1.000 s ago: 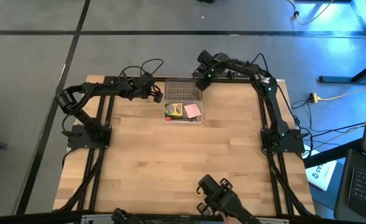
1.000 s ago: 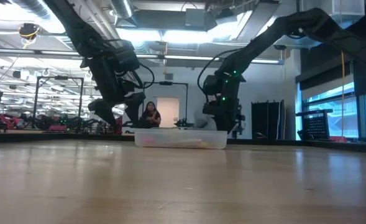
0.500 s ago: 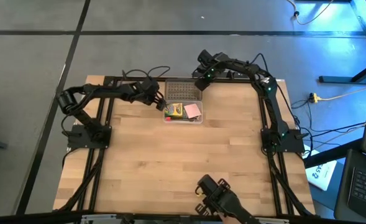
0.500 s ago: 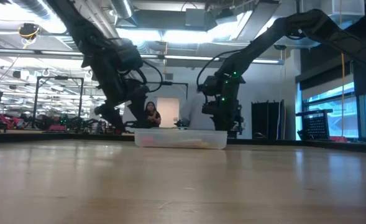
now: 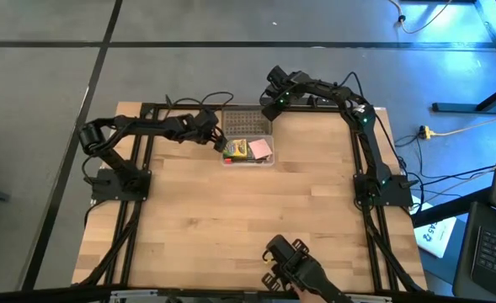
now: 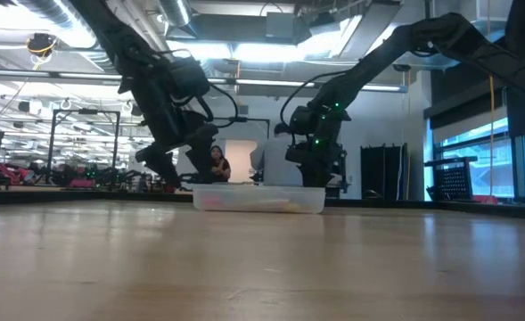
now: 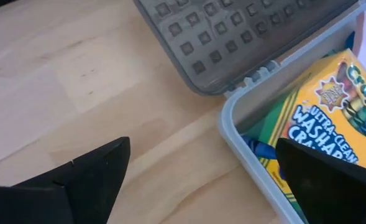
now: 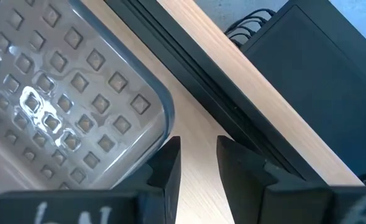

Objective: Pack school essentials
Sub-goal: Close the black supply box

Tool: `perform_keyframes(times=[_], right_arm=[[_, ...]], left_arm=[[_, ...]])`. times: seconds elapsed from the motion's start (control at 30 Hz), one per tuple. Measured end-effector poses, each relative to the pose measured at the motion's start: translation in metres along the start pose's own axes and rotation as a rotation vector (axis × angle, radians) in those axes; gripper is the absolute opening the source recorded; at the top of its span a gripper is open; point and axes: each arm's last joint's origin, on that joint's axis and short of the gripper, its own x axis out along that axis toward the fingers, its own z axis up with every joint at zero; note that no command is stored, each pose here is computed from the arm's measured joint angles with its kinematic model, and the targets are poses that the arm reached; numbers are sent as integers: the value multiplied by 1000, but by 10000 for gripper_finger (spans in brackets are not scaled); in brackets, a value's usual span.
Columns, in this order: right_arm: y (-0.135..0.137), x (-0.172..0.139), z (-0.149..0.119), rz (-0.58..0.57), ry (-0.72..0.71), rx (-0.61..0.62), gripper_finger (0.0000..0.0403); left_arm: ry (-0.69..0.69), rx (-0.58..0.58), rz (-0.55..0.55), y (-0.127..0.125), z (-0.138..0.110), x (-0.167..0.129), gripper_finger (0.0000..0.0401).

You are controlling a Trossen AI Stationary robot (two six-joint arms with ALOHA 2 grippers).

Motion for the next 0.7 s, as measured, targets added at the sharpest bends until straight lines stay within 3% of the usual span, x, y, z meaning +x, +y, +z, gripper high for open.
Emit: perform_keyframes(times=[0.5, 0.7], right_arm=[[0, 0, 0, 3, -1, -4, 106], [2, 0, 0, 87, 0, -52, 106]], left_arm=[[39, -11, 28, -9, -11, 18, 396], [32, -8, 13, -9, -10, 18, 396]])
